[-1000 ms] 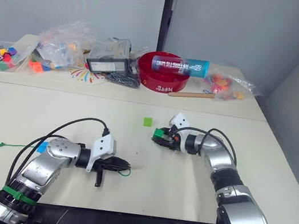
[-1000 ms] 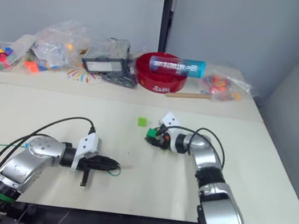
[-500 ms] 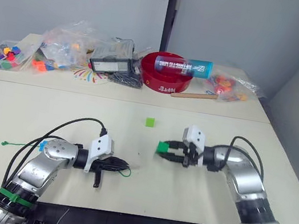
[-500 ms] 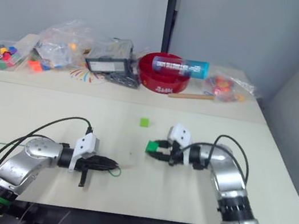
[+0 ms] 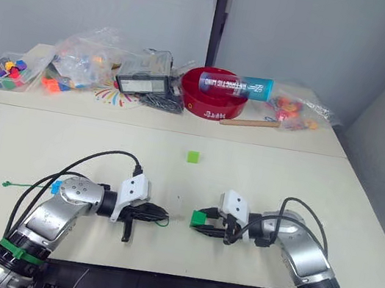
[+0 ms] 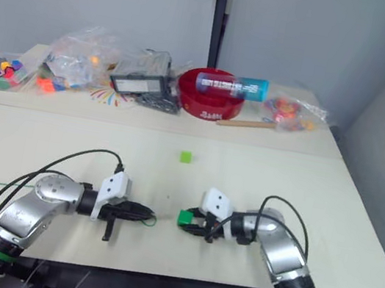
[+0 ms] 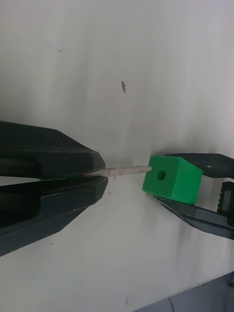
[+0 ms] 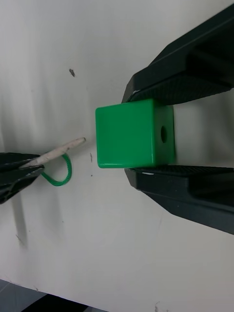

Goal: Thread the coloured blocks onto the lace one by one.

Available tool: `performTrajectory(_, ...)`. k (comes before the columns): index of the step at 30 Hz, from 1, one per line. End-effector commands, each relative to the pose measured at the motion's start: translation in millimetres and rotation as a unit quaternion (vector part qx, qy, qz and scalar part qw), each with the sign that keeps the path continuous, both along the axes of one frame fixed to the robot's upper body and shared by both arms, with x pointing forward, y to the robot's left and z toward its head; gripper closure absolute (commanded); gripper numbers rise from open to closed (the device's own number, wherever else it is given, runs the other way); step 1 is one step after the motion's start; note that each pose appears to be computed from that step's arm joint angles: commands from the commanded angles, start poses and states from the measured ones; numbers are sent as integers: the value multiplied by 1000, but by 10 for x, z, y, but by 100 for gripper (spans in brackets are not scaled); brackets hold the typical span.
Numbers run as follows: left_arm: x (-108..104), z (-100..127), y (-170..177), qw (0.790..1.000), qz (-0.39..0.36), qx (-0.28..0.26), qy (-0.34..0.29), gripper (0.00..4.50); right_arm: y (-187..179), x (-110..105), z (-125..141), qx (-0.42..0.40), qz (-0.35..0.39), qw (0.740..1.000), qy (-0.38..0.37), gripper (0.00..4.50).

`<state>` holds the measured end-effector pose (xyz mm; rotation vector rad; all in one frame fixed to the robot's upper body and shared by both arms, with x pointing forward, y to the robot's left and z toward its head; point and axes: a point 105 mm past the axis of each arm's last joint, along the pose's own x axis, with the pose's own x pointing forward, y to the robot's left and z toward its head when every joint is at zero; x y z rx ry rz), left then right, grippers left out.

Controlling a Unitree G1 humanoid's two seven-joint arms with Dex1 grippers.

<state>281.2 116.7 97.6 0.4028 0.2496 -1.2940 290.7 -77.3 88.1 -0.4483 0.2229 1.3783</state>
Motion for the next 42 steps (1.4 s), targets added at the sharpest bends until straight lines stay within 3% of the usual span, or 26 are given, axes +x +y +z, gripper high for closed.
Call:
performTrajectory(1,9,25,-59,999,-1,45,-28,450,-7,-63,-52,-8,15,1000,-3,334)
performTrajectory(15,-7,162,-260,998,-13,43,-39,450,-23,-56,-62,-26,22,999,-12,334)
performTrajectory(42,-75,209,-398,997,-44,44,-35,450,9,-74,-31,-28,26,999,-15,334)
